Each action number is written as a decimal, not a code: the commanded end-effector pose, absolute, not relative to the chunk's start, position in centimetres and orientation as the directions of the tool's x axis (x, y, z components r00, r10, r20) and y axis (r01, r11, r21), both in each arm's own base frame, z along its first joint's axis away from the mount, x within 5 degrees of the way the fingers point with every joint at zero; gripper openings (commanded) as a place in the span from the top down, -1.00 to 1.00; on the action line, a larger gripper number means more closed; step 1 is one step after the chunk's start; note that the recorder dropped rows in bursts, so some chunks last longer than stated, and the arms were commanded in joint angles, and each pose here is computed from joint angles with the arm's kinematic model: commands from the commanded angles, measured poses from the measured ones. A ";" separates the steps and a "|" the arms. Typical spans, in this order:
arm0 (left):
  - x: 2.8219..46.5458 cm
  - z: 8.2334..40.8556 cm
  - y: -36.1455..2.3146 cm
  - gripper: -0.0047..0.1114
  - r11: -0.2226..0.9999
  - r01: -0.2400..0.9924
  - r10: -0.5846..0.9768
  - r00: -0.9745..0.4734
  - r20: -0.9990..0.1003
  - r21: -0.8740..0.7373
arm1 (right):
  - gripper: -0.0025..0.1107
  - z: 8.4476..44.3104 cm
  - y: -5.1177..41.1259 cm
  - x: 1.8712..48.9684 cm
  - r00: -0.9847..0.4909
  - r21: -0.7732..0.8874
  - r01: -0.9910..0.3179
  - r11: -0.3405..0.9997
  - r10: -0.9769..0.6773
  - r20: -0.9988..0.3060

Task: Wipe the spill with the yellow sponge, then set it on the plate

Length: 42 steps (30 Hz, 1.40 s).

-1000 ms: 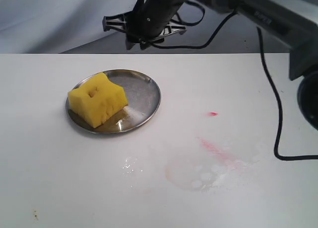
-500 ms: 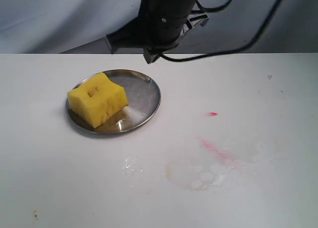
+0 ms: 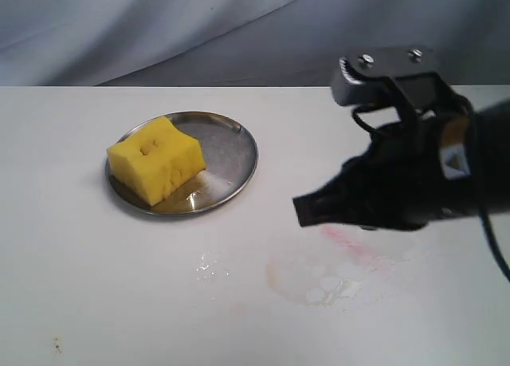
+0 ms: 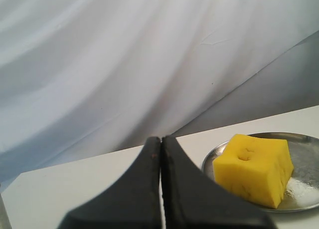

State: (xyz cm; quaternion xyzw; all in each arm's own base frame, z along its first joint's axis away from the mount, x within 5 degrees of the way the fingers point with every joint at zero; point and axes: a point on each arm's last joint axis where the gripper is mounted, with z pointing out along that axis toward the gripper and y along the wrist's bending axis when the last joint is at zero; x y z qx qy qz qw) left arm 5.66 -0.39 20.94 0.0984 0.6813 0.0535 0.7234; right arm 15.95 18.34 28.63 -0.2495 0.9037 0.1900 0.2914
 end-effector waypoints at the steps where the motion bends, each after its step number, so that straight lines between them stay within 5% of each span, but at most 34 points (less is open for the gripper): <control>1: 5.6 21.1 -0.4 0.92 0.979 0.054 0.194 0.077 -0.978 0.198 | 0.96 27.5 15.3 13.5 -0.708 0.270 -0.509 0.818 -0.220 -0.671; 16: 5.6 21.1 -0.4 0.92 0.979 0.054 0.194 0.077 -0.978 0.198 | 0.96 23.5 5.2 9.3 -0.512 0.258 -0.347 0.902 0.048 -0.858; 26: 5.6 21.1 -0.4 0.92 0.979 0.054 0.194 0.077 -0.978 0.198 | 0.96 22.0 1.1 5.4 -0.062 0.187 -0.194 0.963 0.178 -0.982; 42: 5.6 21.1 -0.4 0.92 0.978 0.054 0.195 0.077 -0.978 0.200 | 0.96 20.1 1.3 5.5 -0.059 0.069 -0.213 0.975 0.057 -0.997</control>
